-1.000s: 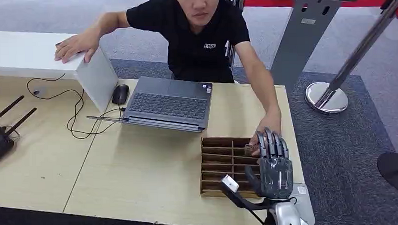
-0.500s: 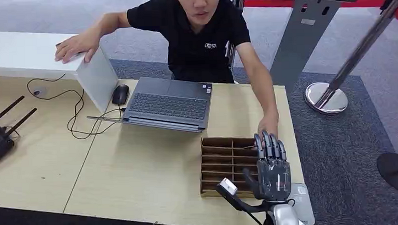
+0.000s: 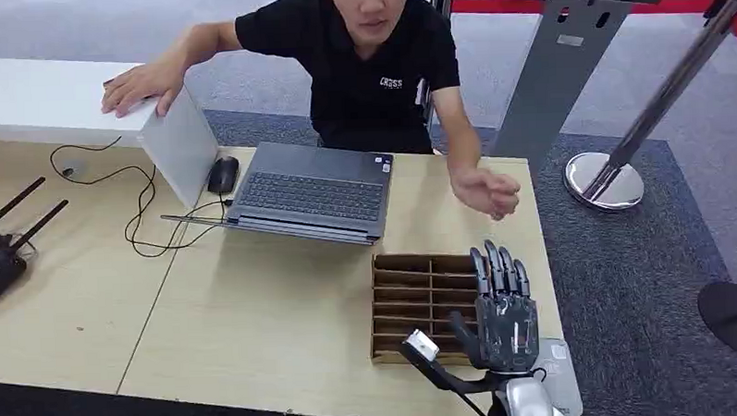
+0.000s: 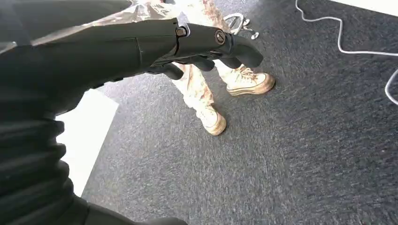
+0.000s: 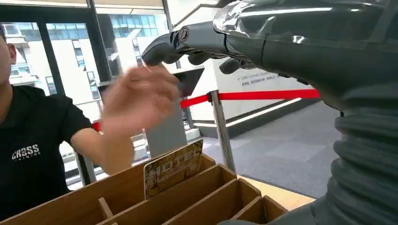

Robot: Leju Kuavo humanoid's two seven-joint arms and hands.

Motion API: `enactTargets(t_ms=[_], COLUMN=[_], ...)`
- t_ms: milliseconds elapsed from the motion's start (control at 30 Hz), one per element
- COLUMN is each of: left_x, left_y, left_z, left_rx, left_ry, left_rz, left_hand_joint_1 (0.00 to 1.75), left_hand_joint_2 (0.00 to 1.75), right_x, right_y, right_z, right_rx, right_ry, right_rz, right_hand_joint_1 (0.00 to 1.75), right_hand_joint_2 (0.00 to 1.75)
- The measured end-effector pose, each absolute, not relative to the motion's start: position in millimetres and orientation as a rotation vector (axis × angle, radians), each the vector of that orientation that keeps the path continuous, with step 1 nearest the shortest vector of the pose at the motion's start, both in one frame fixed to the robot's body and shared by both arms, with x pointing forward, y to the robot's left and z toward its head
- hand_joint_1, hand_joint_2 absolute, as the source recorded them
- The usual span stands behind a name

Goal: Pass the card to the sensor for recognition and then transmit it.

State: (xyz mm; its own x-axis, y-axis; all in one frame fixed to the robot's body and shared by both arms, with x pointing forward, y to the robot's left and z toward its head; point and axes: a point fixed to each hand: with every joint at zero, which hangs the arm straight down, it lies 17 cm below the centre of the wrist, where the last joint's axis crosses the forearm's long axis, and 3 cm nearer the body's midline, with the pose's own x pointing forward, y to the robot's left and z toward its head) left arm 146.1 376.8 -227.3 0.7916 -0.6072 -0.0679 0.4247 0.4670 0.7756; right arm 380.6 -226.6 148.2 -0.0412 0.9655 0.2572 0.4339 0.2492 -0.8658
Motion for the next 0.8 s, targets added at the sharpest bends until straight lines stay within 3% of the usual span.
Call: enactTargets(t_ms=[800], left_x=[144.2], left_y=[374.8], left_z=[-228.5], left_rx=[0.87], left_ry=[-0.225], left_rz=[-0.631], left_hand_joint_1=[0.0], left_hand_joint_2=[1.75], right_x=[382.1], right_y=[-208.7], right_z=[188.9], right_rx=[-1.374], right_ry=[-1.727], right_rz=[0.675], right_hand_joint_1=[0.0], right_hand_joint_2=[1.75])
